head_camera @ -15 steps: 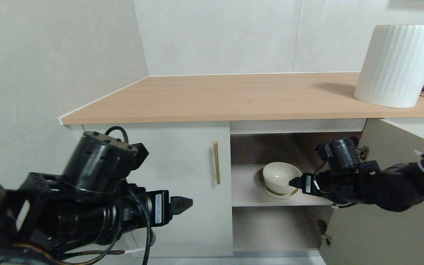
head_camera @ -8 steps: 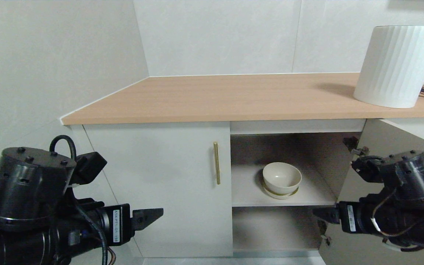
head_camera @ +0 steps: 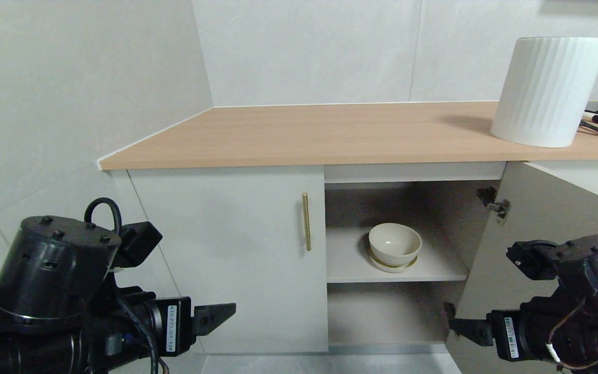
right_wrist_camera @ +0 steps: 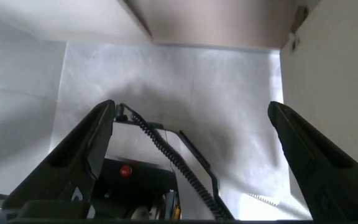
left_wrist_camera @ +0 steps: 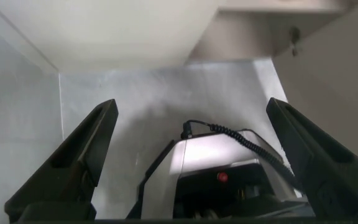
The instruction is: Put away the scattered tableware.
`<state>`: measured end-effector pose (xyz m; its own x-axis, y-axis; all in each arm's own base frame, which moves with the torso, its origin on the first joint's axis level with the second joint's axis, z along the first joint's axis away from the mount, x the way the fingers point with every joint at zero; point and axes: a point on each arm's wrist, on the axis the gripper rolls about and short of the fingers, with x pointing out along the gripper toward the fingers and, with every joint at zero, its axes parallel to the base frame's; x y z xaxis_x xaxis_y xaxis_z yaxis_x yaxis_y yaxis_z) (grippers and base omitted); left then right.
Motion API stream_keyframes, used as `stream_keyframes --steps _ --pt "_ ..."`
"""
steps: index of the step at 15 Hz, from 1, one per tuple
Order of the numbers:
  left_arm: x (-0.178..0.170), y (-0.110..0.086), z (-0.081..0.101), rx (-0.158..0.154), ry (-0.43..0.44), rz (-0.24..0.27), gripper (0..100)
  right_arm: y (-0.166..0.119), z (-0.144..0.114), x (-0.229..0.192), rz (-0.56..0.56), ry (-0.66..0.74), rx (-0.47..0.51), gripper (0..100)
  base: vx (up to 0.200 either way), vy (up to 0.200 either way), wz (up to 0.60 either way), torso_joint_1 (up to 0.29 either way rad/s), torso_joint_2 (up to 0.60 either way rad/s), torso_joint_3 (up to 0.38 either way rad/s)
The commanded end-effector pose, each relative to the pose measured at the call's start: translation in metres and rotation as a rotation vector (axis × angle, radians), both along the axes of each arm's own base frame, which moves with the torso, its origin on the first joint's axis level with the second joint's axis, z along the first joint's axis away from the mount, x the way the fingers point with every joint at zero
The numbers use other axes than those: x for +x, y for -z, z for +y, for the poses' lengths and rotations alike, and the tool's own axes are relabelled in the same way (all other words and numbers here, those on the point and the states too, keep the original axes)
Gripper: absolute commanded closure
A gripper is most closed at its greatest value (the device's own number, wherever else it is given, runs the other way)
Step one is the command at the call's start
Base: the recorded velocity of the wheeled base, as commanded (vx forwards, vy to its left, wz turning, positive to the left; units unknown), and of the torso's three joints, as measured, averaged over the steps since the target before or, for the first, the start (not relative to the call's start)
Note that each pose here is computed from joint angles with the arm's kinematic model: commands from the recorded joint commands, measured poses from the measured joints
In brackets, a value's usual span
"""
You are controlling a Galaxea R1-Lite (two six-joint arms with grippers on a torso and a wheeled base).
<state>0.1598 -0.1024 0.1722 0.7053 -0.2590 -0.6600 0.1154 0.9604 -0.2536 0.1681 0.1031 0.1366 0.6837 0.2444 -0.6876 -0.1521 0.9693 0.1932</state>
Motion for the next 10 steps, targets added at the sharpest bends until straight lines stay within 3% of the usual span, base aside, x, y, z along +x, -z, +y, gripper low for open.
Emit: stream_keyframes --steps 1,10 --pt "0.0013 0.0023 -0.0011 0.006 0.0 0.01 0 0.0005 -0.0002 -0.0003 0.001 0.001 -0.003 0 -0.2 0.0 0.0 0.002 0.0 -0.002" --pt "0.0011 0.0031 -0.0013 0.008 0.003 0.014 0 0.0023 -0.0003 -0.0003 0.007 0.003 -0.01 0 -0.2 0.0 0.0 0.003 0.0 0.006"
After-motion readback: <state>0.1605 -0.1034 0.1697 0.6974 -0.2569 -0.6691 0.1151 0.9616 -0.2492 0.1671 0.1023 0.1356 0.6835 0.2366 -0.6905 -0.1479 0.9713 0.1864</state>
